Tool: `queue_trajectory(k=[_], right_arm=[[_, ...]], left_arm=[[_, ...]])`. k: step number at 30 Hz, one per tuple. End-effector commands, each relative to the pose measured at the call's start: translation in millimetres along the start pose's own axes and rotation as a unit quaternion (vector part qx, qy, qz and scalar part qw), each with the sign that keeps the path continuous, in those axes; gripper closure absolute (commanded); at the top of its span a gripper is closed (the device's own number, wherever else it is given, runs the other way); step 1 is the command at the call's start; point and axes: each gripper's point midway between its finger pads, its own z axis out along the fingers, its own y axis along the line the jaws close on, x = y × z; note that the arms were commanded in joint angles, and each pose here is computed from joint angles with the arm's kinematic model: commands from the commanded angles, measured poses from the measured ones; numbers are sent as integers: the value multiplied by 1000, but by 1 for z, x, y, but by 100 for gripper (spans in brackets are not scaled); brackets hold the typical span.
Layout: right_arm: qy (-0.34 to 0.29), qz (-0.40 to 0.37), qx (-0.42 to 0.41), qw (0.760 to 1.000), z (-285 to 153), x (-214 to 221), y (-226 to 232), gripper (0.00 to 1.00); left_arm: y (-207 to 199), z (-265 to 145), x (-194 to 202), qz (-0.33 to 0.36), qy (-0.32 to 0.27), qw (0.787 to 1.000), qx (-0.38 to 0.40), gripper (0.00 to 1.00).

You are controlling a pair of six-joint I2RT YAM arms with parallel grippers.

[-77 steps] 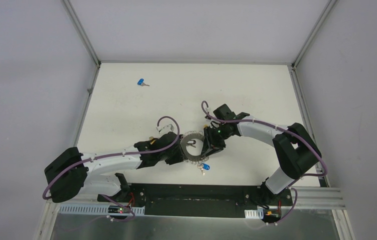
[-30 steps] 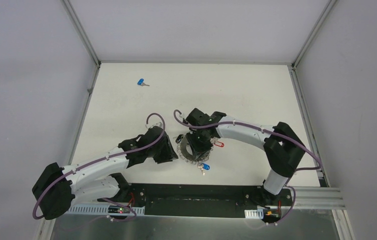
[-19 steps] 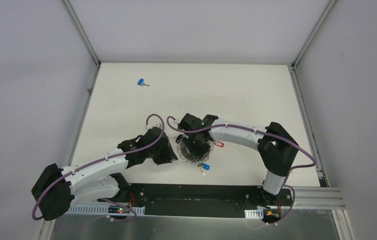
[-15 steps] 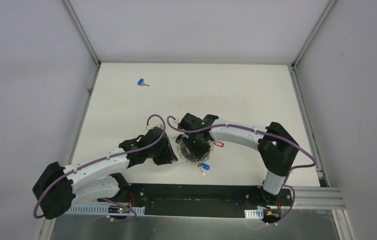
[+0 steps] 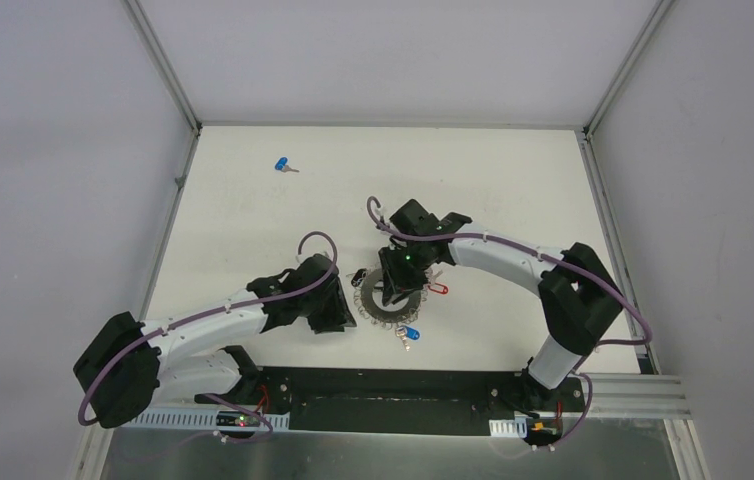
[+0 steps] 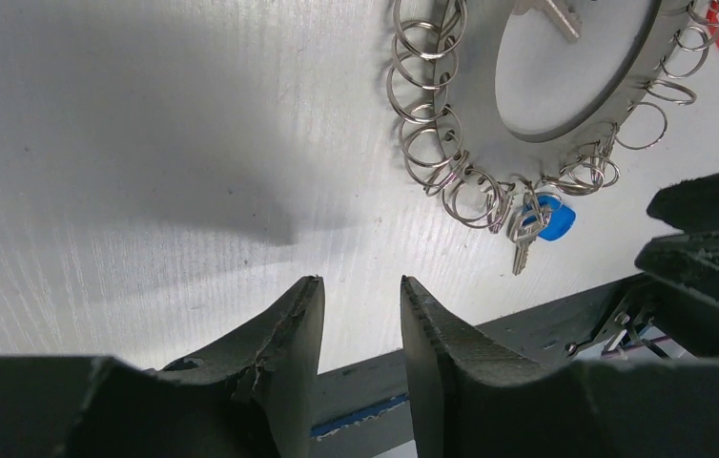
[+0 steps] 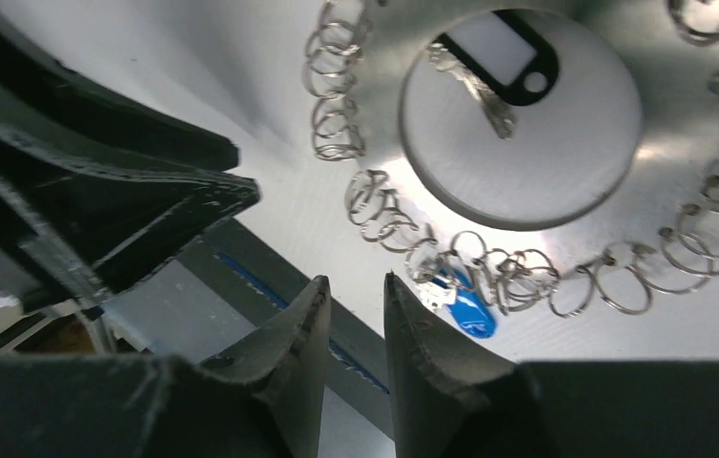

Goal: Put the keys on the keyring
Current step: Adjust the keyring at the center of the board.

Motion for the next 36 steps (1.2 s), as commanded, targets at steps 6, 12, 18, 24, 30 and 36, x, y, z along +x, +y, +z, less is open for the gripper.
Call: queue_trajectory(k=[6,12,18,24,30,36], right_arm=[[-2,5,-78,997,6,-24,40,71],[16,16,-73,997,16,-20,35,71],[22,22,-69,997,18,-13,29,71],[29,45,-89,995,24,-10,29,71],[40,65,-74,994,32,-6,20,71],[45,75,-78,993,40,-5,18,70]], left_arm=[[-11,5,-4,-15,13,999,32,64],[-17,6,-8,15,19,999,45,64],[-30,9,-7,50,40,996,56,65],[-43,15,-7,67,49,995,54,66],[-45,12,-9,76,38,995,44,67],[-36,1,-14,72,13,997,36,65]])
